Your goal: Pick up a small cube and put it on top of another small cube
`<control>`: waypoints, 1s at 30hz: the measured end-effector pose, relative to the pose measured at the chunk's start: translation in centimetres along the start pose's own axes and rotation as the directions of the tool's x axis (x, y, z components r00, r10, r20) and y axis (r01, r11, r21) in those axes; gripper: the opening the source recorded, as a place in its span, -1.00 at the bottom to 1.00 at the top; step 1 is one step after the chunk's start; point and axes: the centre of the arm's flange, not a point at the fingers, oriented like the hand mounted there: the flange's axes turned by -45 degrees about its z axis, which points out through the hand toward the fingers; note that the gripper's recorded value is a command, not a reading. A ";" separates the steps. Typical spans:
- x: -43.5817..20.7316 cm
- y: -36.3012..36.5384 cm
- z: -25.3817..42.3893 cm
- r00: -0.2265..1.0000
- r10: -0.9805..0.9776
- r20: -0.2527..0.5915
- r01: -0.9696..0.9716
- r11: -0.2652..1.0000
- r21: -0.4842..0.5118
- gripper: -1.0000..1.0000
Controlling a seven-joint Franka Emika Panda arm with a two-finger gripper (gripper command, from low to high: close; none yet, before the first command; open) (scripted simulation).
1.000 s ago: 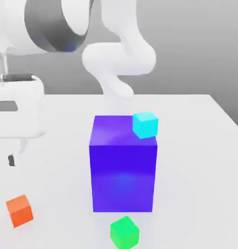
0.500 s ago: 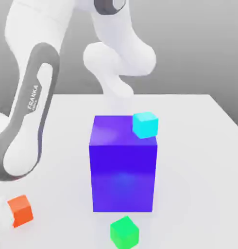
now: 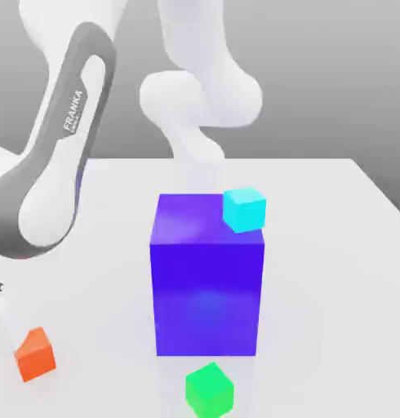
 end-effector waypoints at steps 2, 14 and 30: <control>0.7 -1.4 -3.3 0.987 -0.159 -0.006 0.159 0.987 -0.026 -1.00; -0.2 -8.3 -17.3 0.487 -0.872 0.047 0.869 0.479 -0.123 -1.00; -2.6 -13.3 -16.0 -0.606 -0.791 0.087 0.789 -0.611 -0.064 -1.00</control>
